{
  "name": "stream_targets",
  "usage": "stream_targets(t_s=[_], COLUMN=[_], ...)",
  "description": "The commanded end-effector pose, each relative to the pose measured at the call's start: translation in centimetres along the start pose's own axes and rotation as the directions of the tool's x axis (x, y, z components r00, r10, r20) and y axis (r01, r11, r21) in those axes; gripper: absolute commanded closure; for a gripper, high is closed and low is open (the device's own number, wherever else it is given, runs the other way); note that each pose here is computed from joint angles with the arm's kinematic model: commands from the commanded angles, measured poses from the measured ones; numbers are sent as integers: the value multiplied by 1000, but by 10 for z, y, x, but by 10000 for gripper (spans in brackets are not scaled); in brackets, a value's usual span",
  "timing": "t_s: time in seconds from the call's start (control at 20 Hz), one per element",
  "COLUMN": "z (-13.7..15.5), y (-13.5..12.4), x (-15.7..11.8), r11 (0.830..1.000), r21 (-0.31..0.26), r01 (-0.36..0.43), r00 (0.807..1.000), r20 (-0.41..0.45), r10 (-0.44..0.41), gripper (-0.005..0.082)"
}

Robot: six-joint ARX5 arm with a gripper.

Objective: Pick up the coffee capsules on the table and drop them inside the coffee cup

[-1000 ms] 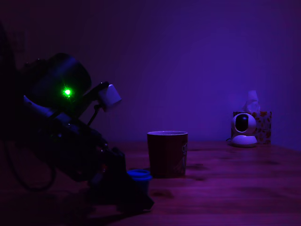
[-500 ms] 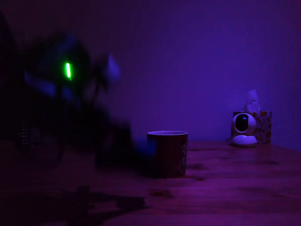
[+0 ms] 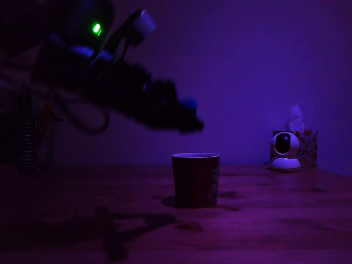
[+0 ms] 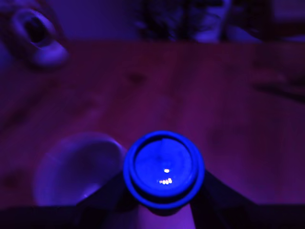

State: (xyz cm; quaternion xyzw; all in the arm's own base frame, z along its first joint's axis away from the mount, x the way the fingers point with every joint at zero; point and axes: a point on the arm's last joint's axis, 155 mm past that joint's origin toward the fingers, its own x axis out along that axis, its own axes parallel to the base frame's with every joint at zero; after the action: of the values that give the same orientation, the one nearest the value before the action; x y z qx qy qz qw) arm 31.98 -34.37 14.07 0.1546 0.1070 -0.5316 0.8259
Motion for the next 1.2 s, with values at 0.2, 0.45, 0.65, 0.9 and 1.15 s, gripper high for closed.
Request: stream_targets(t_s=[0.2, 0.45, 0.65, 0.9, 1.15], z=[27, 35, 36, 35, 34], y=[31, 34, 47, 62, 71], x=[-2, -1, 9, 26, 31], r11=[997, 996, 992, 986, 982], r21=[0, -42, -104, -158, -179], r01=[-72, -73, -72, -57, -57], r00=[996, 995, 997, 996, 993], r20=[53, 60, 20, -75, -110], r10=[71, 75, 74, 45, 38], gripper=[624, 624, 624, 624, 624])
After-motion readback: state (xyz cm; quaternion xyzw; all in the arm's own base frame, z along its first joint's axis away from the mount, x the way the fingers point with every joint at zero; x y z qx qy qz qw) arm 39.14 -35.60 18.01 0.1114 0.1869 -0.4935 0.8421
